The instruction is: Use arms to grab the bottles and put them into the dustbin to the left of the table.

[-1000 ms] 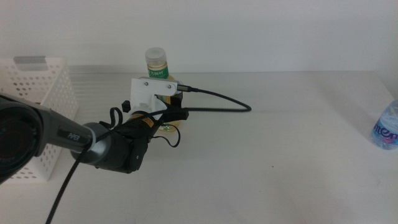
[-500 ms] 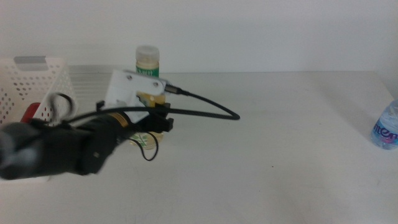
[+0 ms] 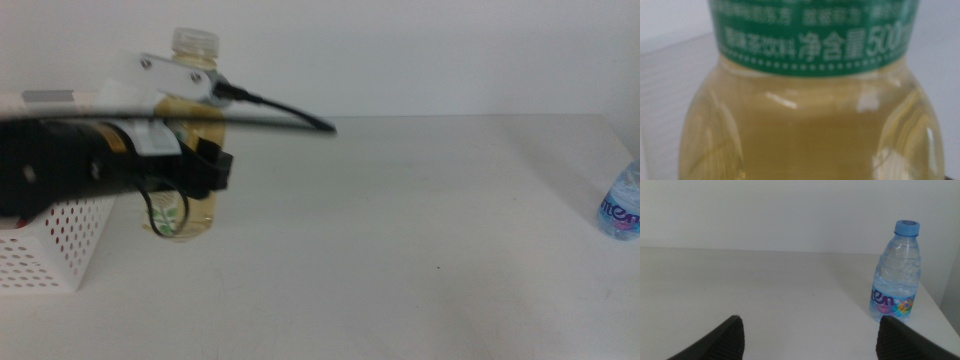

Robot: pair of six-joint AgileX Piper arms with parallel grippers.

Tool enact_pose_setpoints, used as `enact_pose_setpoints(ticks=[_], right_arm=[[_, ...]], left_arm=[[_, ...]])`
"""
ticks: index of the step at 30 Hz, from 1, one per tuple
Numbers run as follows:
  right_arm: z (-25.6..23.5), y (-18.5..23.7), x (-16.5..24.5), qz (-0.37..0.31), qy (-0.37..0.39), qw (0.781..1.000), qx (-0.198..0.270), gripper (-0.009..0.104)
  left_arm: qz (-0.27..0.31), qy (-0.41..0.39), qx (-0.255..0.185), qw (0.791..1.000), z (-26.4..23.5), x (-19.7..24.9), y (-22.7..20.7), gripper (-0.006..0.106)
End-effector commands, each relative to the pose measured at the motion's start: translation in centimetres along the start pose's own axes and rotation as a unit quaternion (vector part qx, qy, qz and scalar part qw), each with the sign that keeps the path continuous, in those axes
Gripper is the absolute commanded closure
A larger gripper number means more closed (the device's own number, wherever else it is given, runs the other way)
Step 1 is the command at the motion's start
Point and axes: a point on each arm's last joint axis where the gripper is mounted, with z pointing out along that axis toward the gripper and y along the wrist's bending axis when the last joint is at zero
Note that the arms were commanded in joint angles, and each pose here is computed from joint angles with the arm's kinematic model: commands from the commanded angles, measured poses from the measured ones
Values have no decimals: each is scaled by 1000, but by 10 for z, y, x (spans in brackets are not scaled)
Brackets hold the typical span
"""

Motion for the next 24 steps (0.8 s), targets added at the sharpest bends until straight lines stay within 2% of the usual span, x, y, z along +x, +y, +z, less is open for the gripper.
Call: enact_pose_setpoints(ticks=[1,11,18,24], right_arm=[[-3,0,-11,-9,-56,998,3,21],[-3,0,-11,-9,-56,998,3,21],[-3,0,-11,-9,-56,998,3,21],[-3,0,-11,-9,-56,998,3,21]], left_arm=[[-10,-69,-13,997,-26,-42,10,97],[-57,17,-55,997,-35,-75,62,97],[-105,95,-92,986,-28,-85,118,97],[-100,160,-114,975,-22,-89,158,97]])
